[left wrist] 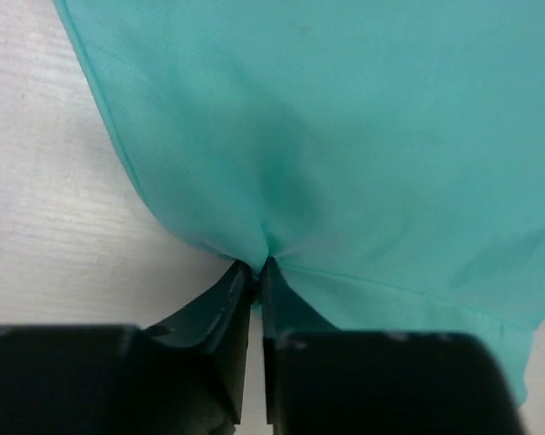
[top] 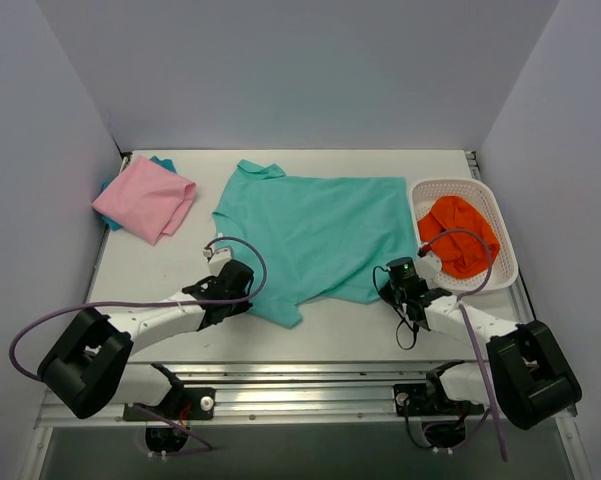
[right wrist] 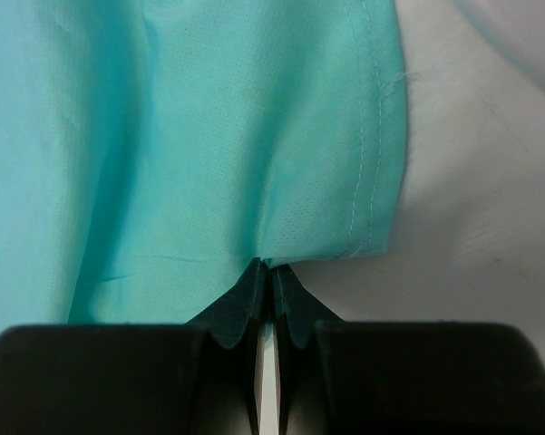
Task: Fold and stack the t-shirts
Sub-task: Flatten the tshirt out
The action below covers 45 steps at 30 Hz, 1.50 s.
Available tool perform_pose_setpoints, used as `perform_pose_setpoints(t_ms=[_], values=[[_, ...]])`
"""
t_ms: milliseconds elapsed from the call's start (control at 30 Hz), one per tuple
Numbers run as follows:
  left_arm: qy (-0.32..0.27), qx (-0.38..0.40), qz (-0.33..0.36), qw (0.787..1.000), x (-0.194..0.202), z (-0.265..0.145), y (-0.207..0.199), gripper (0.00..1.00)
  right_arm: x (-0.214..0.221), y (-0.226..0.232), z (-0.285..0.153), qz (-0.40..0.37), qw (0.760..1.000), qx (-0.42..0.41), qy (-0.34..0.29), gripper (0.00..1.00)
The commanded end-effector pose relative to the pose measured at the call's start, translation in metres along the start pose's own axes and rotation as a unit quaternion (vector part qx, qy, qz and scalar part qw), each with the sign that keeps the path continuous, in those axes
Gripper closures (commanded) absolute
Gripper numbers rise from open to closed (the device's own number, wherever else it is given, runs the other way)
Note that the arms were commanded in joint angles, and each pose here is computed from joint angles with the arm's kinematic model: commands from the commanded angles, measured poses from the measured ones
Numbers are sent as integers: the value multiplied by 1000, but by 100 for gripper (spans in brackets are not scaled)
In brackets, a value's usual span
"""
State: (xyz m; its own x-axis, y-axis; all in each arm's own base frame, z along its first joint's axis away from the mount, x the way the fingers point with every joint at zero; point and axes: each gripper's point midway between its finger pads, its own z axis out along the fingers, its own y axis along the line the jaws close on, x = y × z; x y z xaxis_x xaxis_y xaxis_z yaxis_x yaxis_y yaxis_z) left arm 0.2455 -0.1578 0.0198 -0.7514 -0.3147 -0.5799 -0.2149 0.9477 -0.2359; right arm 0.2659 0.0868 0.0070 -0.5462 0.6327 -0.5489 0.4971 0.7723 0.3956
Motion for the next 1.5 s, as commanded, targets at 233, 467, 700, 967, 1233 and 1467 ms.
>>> perform_pose_setpoints(t_ms=[233,467,700,967,1233,1467], values=[[-34,-24,-12,999,-42,5,-12,98,-36,-4,-18,11,999,5,-30,100],[-78,-93,-63,991,-94,-17,42,98,-45,-29,-6,40,999,6,-1,100],[-102,-123,-89,983,-117,-32,63,95,-46,-34,-2,43,999,9,9,100],[-32,-16,-92,995,-92,-30,29,5,-38,-28,-20,34,999,-16,31,52],[-48,46,-88,994,-79,-80,16,7,-46,-19,-49,31,999,-41,0,21],[-4,75,-67,995,-19,-88,3,10,-43,7,-60,18,997,-69,-15,23]])
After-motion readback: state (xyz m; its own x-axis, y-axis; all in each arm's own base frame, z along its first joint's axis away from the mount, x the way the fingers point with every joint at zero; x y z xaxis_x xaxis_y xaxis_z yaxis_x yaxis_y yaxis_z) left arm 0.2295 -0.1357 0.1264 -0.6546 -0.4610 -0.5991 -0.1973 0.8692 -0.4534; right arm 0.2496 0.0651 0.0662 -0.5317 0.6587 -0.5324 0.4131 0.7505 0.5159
